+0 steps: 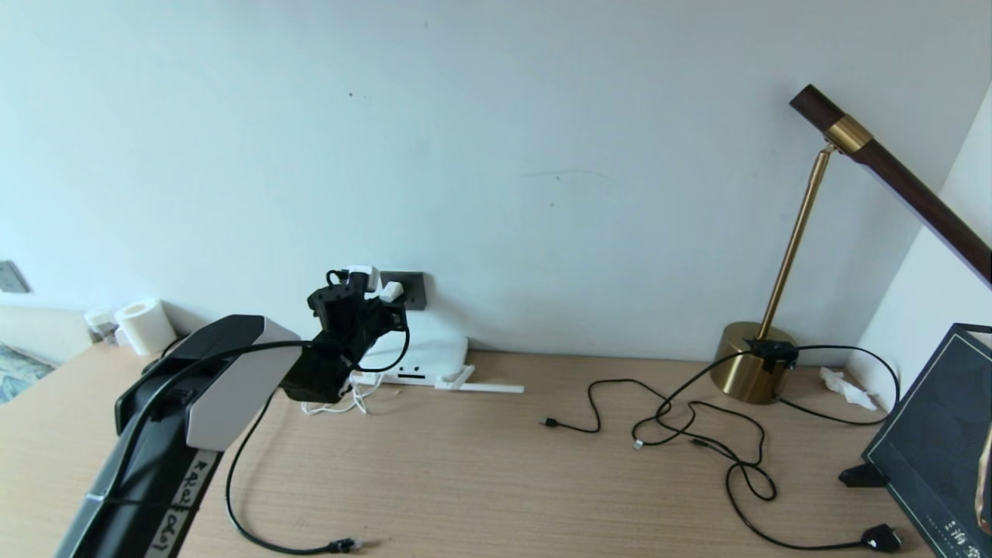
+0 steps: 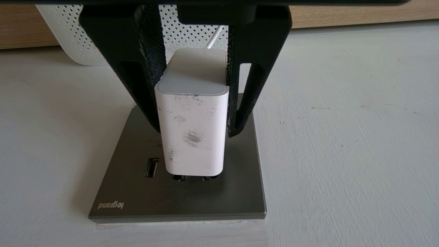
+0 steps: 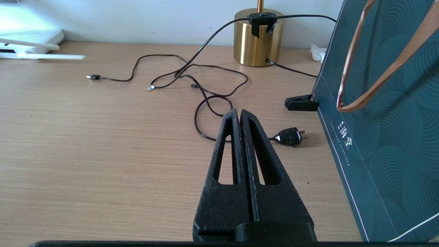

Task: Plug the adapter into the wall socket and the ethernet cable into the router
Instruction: Plug plug into socket

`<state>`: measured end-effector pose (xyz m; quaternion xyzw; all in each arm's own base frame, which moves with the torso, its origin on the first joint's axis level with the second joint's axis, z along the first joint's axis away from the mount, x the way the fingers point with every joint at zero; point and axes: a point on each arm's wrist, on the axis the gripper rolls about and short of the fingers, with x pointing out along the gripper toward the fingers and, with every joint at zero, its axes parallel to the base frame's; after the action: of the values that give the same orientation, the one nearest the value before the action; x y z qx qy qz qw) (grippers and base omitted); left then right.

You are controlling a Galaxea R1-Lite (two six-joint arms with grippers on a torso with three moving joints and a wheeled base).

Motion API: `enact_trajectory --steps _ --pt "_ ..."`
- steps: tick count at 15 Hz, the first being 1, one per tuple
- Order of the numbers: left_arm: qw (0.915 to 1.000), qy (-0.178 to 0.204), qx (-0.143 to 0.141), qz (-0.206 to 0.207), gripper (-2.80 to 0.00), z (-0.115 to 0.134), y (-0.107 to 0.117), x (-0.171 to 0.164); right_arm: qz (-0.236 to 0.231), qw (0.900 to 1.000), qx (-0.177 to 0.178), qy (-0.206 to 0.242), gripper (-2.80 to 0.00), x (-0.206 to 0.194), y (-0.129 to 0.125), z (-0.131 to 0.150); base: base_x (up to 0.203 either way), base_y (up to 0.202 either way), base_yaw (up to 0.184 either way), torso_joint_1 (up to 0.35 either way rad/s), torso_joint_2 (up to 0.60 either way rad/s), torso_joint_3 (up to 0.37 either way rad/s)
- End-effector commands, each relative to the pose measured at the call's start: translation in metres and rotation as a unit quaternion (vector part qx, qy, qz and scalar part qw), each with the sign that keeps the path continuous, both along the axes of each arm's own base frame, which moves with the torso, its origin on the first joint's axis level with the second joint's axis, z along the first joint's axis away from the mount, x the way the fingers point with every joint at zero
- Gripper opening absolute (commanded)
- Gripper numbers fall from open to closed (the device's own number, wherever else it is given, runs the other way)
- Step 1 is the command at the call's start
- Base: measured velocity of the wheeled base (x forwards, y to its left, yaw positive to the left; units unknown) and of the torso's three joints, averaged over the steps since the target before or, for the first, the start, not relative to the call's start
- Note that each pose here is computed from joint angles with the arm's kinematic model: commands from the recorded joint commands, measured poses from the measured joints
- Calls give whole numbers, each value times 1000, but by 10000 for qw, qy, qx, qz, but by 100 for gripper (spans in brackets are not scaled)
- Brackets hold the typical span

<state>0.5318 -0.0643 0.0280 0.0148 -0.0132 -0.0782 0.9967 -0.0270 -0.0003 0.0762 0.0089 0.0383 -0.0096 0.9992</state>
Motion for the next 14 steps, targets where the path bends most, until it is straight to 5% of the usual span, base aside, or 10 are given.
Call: enact_trajectory --steps 1,14 --pt "10000 -63 -8 13 -280 6 0 -1 0 10000 1 8 -280 0 0 0 0 0 0 0 0 0" --pt "10000 -7 -67 -43 -280 7 -5 -6 0 10000 1 12 -280 0 0 0 0 0 0 0 0 0"
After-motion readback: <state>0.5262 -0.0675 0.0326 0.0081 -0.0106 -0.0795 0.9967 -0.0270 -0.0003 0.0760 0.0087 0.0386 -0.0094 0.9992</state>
